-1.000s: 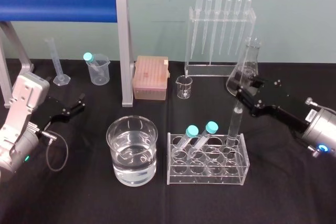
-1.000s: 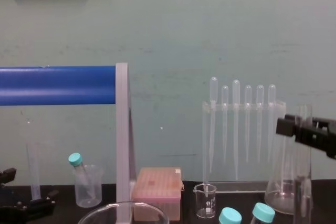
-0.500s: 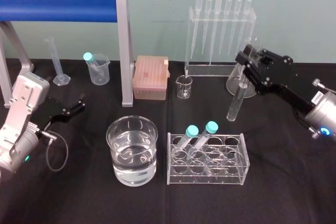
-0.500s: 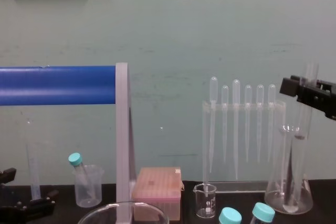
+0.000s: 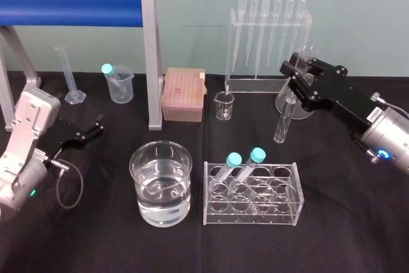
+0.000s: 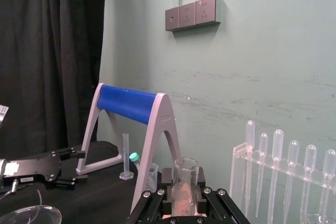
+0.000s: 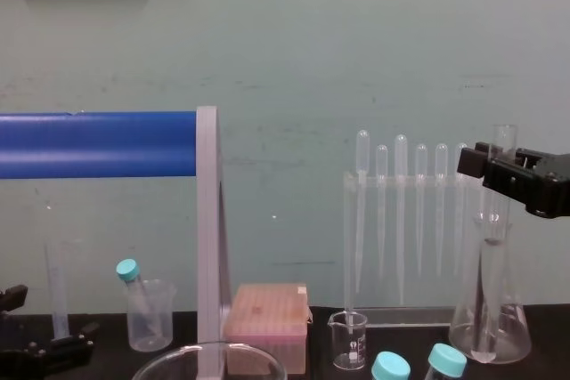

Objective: Hold the test tube with one hand and immerse one end into the beaker, then return it to the test tube rack.

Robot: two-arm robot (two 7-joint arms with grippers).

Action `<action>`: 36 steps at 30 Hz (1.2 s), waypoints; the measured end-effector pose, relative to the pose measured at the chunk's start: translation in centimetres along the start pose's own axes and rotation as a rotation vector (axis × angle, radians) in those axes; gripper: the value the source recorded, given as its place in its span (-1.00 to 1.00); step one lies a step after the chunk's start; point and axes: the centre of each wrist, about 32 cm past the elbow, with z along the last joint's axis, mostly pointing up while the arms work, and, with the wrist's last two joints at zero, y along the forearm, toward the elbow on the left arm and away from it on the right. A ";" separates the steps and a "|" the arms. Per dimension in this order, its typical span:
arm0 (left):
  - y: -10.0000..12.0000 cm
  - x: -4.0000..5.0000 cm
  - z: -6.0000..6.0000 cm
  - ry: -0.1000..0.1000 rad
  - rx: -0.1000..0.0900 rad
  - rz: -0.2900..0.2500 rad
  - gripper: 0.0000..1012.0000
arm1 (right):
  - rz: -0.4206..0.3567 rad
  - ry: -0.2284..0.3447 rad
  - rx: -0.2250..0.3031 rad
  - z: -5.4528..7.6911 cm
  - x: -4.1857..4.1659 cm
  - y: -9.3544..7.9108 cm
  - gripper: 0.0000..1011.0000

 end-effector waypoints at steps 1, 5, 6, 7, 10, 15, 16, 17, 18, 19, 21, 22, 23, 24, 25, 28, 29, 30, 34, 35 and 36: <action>0.0 0.00 0.0 0.000 0.000 0.000 0.98 | 0.000 0.000 0.000 0.0 0.00 0.0 -0.51; 0.0 0.00 0.0 0.000 0.000 0.000 0.98 | 0.001 0.001 0.001 0.0 0.00 0.0 -0.51; 0.0 0.00 0.0 0.000 0.000 0.000 0.98 | 0.001 0.001 0.001 0.0 0.00 0.0 -0.51; 0.0 0.00 0.0 0.000 0.000 0.000 0.98 | 0.001 0.001 0.002 0.0 0.00 0.0 -0.51; 0.0 0.00 0.0 0.000 0.000 0.000 0.98 | 0.001 0.002 0.003 0.0 0.00 0.0 -0.51; 0.0 0.00 0.0 0.000 0.000 0.000 0.98 | 0.001 0.003 0.003 0.1 0.00 0.0 -0.51; 0.0 0.00 0.0 0.000 0.000 0.000 0.98 | 0.001 0.003 0.003 0.1 0.00 0.0 -0.51; 0.0 0.00 0.0 0.000 0.000 0.000 0.98 | 0.001 0.003 0.004 0.1 0.00 0.0 -0.51; 0.0 0.00 0.0 0.000 0.000 0.000 0.98 | 0.001 0.003 0.004 0.1 0.00 0.0 -0.51; 0.0 0.00 0.0 0.000 0.000 0.000 0.98 | 0.001 0.003 0.004 0.1 0.01 0.0 -0.51; 0.0 0.00 0.0 0.000 0.000 0.000 0.98 | 0.001 0.003 0.004 0.1 0.01 0.0 -0.51; 0.0 0.00 0.0 0.000 0.000 0.000 0.98 | 0.001 0.003 0.004 0.1 0.00 0.0 -0.51; 0.0 0.00 0.0 0.000 0.000 0.000 0.98 | 0.001 0.003 0.004 0.1 0.01 0.0 -0.51; 0.0 0.00 0.0 0.000 0.000 0.000 0.98 | 0.001 0.003 0.004 0.1 0.01 0.0 -0.51; 0.0 0.00 0.0 0.000 0.000 0.000 0.98 | 0.001 0.003 0.004 0.1 0.00 0.0 -0.51; 0.0 0.00 0.0 0.000 0.000 0.000 0.98 | 0.002 0.003 0.004 0.1 0.00 0.0 -0.51; 0.0 0.00 0.0 0.000 0.000 0.000 0.98 | 0.002 0.003 0.005 0.1 0.00 0.0 -0.51; 0.0 0.00 0.0 0.000 0.000 0.000 0.98 | 0.002 0.004 0.005 0.1 0.00 0.0 -0.51; 0.0 0.00 0.0 0.000 0.000 0.000 0.98 | 0.002 0.004 0.005 0.1 0.00 0.0 -0.51; 0.0 0.00 0.0 0.000 0.000 0.000 0.98 | 0.002 0.004 0.005 0.1 0.00 0.0 -0.51; 0.0 0.00 0.0 0.000 0.000 0.000 0.98 | 0.002 0.004 0.005 0.1 0.00 0.0 -0.51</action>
